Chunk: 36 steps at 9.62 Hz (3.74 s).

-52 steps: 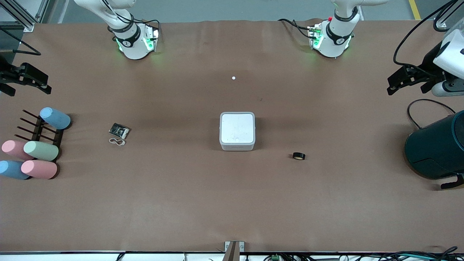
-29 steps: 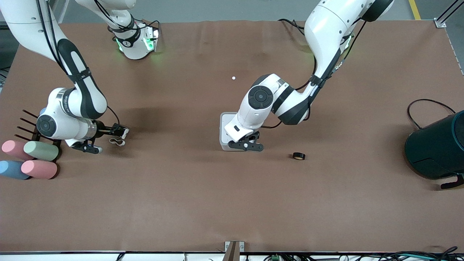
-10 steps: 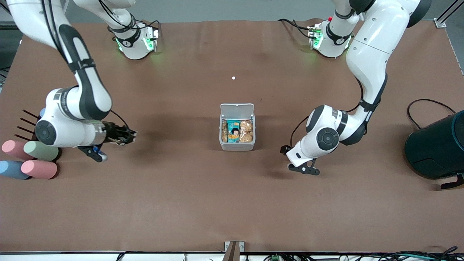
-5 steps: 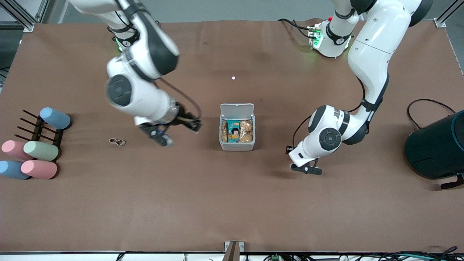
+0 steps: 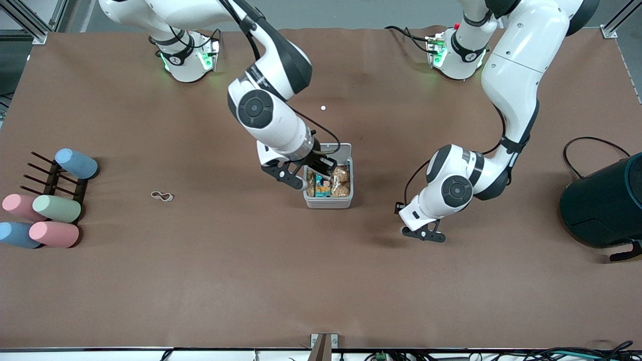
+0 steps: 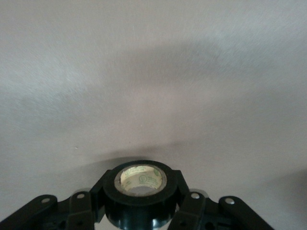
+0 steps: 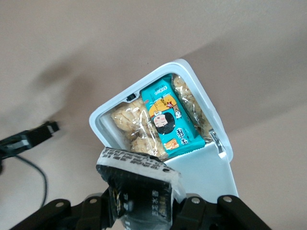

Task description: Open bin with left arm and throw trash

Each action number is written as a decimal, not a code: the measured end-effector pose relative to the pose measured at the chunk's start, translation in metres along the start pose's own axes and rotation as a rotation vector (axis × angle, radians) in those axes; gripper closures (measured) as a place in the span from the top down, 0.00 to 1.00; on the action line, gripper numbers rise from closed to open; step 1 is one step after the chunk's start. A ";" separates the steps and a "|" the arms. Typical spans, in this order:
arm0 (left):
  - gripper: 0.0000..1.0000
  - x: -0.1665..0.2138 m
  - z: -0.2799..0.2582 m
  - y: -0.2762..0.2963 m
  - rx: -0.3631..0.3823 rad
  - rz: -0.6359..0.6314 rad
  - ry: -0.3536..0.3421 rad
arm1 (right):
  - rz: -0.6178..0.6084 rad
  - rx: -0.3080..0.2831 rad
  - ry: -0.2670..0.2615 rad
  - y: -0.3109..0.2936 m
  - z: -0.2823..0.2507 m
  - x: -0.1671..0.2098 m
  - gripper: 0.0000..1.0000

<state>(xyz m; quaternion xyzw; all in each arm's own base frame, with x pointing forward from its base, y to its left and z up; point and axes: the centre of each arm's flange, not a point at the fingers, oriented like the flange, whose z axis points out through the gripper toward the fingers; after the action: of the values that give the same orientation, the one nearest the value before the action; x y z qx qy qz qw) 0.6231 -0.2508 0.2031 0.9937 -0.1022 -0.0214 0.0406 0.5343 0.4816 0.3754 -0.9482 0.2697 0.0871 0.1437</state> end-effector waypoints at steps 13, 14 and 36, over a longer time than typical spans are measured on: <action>0.49 -0.035 -0.107 0.190 -0.128 -0.313 -0.034 | -0.011 -0.072 0.048 0.017 0.018 0.051 0.95; 0.49 -0.040 -0.101 0.200 -0.126 -0.327 -0.046 | 0.004 -0.102 0.029 0.030 -0.005 0.076 0.94; 1.00 -0.057 -0.412 -0.120 0.144 -0.192 0.020 | -0.150 -0.267 0.157 0.443 0.009 0.319 1.00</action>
<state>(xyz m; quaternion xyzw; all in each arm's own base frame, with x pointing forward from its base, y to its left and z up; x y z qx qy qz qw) 0.6119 -0.0910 0.6056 0.9994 -0.0073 -0.0081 -0.0321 0.5635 -0.0306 0.1900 -0.9802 0.1946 0.0367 0.0011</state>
